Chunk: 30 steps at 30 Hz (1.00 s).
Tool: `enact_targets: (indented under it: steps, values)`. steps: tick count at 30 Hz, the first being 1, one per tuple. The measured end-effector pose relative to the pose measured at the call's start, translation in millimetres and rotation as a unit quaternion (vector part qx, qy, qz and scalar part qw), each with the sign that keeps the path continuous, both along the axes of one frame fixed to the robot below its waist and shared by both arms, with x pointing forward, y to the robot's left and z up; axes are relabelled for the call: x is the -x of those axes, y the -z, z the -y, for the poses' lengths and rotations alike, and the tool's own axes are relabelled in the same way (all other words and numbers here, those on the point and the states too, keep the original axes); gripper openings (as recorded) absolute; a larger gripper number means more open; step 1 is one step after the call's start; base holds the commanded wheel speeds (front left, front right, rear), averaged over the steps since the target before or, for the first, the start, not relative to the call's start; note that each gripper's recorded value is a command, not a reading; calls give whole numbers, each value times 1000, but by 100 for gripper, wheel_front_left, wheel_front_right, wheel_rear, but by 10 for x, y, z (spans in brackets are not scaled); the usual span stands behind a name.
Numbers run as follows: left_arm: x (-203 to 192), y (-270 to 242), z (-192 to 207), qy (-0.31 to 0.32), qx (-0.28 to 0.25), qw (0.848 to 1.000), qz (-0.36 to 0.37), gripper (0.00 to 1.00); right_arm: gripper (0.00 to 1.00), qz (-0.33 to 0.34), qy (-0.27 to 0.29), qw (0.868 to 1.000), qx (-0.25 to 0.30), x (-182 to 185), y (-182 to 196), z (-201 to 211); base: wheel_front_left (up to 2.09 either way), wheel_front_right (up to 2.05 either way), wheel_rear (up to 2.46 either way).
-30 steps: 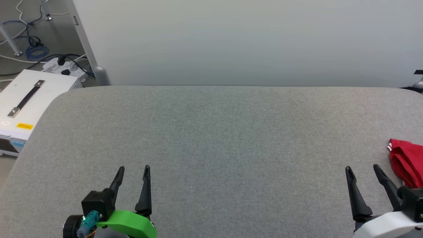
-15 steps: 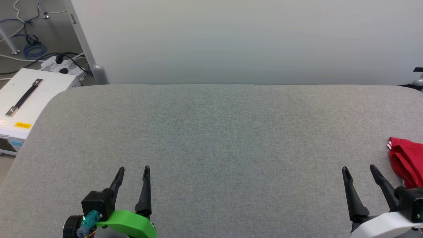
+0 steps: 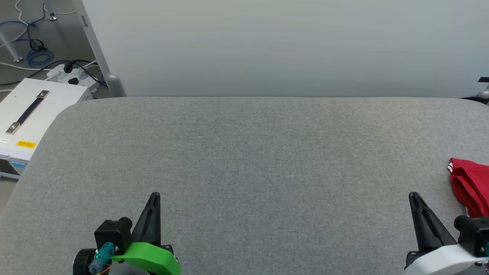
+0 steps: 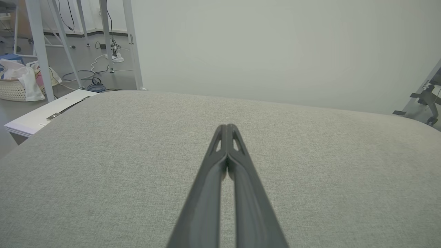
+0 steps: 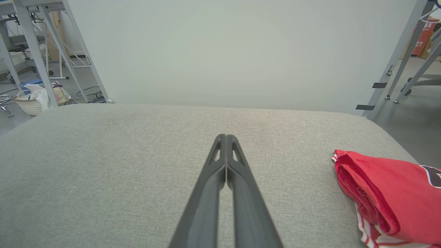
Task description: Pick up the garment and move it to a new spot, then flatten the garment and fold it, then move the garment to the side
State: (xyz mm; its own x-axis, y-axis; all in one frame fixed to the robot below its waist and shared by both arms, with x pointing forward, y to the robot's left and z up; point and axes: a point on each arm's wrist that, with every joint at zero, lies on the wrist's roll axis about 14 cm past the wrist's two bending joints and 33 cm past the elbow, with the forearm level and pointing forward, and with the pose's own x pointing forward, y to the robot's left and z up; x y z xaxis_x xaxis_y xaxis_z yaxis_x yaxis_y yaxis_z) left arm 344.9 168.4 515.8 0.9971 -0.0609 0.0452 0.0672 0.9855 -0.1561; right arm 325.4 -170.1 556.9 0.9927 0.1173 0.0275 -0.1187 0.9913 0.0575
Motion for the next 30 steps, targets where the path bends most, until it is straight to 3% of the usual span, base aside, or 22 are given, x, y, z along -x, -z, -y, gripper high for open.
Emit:
enact_targets:
  steps: [30]
  values:
    - [-83,-68,8,0,-22,1000,7,0,0,-13,0,1000,11,-84,131,-12,0,0,0]
